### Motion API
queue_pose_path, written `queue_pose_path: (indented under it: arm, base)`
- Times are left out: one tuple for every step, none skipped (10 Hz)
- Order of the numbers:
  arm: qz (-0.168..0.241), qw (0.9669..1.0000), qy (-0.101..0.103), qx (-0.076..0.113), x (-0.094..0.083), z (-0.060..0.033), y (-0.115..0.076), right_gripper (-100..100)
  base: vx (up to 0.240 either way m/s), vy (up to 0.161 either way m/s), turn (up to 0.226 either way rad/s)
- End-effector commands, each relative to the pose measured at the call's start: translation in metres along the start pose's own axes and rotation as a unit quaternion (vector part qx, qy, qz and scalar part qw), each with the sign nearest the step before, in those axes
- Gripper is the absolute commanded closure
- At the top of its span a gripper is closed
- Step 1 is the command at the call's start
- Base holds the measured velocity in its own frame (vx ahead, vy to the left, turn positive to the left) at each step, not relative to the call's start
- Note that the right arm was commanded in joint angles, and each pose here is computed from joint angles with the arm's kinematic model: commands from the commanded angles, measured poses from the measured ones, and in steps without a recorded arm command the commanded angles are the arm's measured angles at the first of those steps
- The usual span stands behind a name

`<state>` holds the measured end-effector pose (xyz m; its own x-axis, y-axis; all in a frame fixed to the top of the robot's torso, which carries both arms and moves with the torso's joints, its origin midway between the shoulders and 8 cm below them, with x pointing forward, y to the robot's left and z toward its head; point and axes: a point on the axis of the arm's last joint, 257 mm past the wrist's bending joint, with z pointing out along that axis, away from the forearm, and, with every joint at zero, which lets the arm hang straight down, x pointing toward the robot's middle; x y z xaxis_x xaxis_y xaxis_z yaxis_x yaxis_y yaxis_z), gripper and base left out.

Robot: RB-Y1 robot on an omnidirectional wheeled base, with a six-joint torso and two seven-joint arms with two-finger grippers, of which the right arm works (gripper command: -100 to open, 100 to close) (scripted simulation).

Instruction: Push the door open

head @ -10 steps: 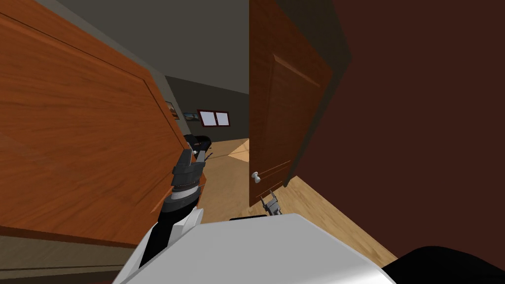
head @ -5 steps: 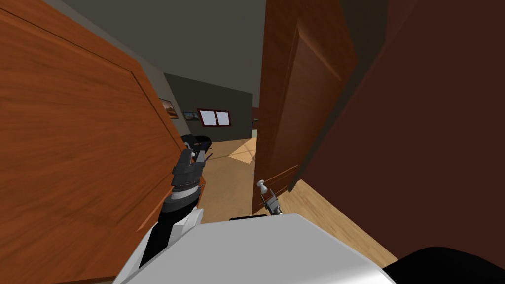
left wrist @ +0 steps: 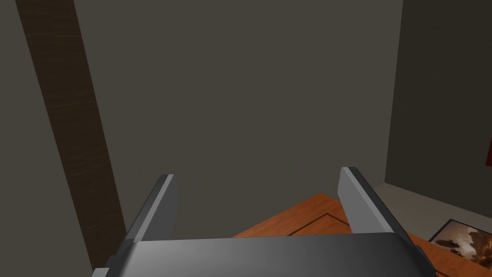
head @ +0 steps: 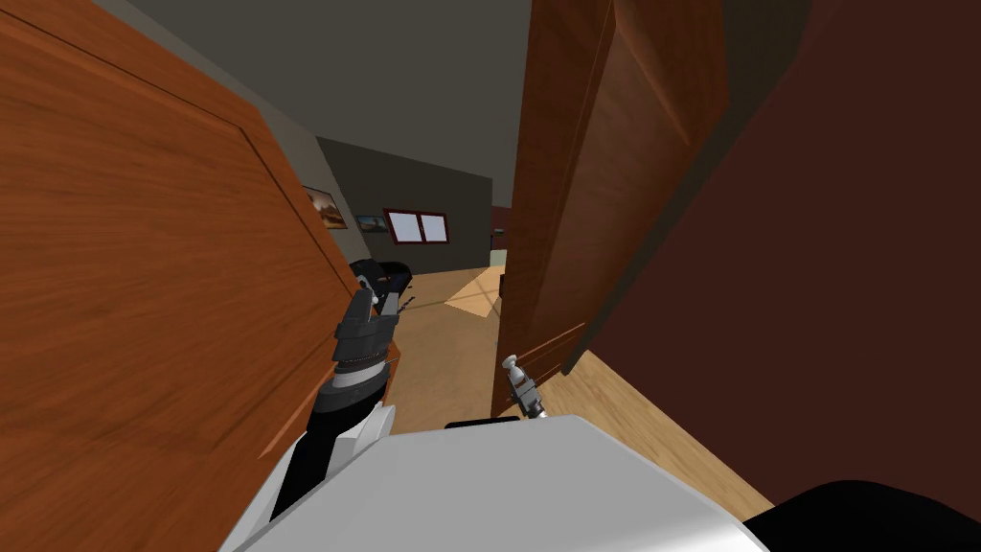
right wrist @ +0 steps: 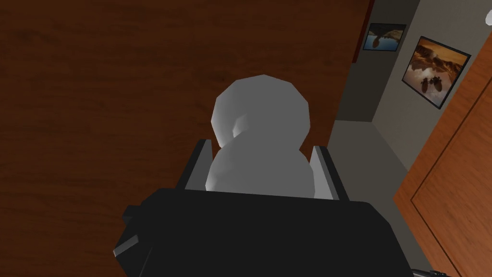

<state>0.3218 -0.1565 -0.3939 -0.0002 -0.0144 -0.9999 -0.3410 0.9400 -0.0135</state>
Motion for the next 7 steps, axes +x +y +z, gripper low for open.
queue_pose_path:
  arm:
    - [-0.001, 1.0, 0.001, 0.001, 0.001, -0.0026, -0.002, 100]
    - [-0.001, 1.0, 0.001, 0.001, 0.001, -0.0026, -0.002, 100]
    - [-0.001, 1.0, 0.001, 0.001, 0.001, -0.0026, -0.002, 100]
    - [0.021, 0.9998, -0.003, 0.006, -0.001, 0.0, -0.006, 100]
    - [0.028, 0.9996, -0.004, 0.008, -0.002, 0.0, -0.008, 100]
    - [0.041, 0.999, -0.006, 0.013, -0.003, 0.0, -0.012, 100]
    - [0.055, 0.9983, -0.008, 0.017, -0.003, 0.0, -0.016, 100]
  base:
    - [0.0, 0.0, 0.0]
    - [0.0, 0.0, 0.0]
    - [0.0, 0.0, 0.0]
    - [0.012, 0.011, 0.079]
    - [0.013, 0.011, 0.058]
    - [0.011, 0.009, 0.045]
    - [0.011, 0.012, 0.058]
